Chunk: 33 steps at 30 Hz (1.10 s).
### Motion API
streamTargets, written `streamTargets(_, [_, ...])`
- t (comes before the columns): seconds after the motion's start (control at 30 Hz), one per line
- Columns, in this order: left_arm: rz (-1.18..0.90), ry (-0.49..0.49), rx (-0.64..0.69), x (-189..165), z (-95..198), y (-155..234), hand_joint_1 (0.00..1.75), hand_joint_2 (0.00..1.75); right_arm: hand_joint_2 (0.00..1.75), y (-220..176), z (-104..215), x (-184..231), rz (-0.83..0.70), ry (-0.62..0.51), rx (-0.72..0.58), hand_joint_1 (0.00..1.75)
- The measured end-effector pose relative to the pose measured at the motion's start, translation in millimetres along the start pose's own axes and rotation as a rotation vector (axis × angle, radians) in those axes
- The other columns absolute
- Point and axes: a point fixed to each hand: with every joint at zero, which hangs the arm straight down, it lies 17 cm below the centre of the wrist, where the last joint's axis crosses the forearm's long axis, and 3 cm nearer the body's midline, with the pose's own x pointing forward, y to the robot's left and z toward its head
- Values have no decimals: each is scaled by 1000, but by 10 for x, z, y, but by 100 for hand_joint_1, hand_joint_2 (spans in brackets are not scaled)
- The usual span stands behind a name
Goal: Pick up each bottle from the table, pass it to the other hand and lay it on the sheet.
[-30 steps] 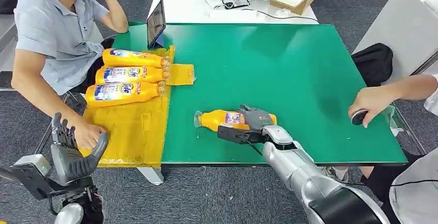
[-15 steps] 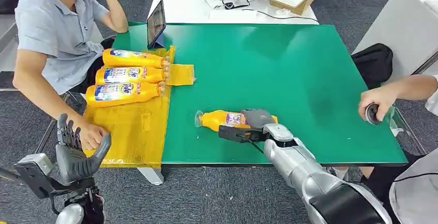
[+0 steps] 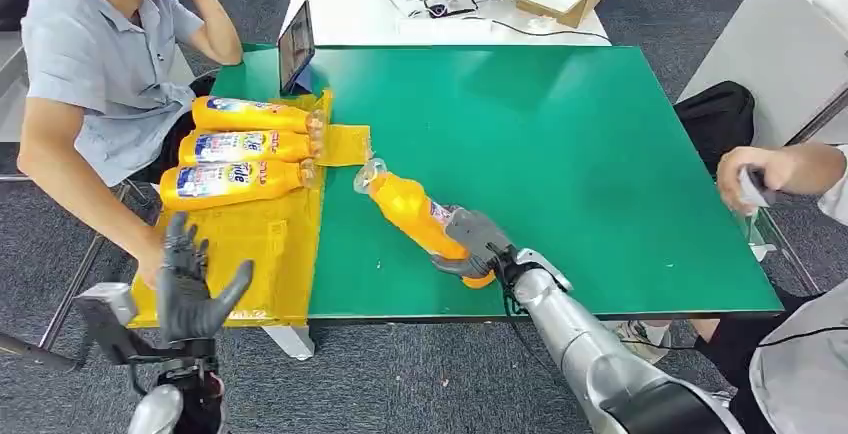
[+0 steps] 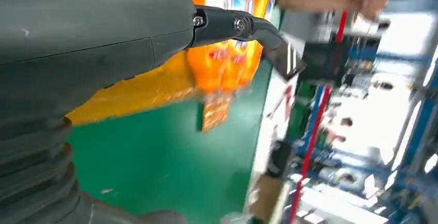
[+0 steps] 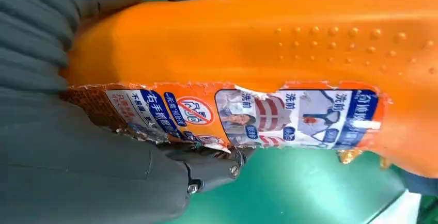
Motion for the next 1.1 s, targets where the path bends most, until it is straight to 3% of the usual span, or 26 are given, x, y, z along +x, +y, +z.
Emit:
streamTargets(0.27, [-127, 71, -150, -396, 225, -515, 0, 175, 175, -46, -28, 500, -62, -167, -128, 175])
streamTargets(0.37, [-268, 33, -277, -464, 382, -834, 0, 175, 175, 23, -14, 687, -28, -224, -120, 173])
streamTargets(0.53, [-171, 79, -415, -573, 612, -1236, 0, 175, 175, 390, 24, 865, 75, -291, -40, 175])
streamTargets(0.77, [-19, 112, -455, -546, 645, -1427, 0, 175, 175, 786, 49, 962, 128, -330, 36, 175])
streamTargets(1.1, [191, 127, -386, -343, 323, -1470, 0, 175, 175, 1333, 76, 1123, 151, -395, 64, 175])
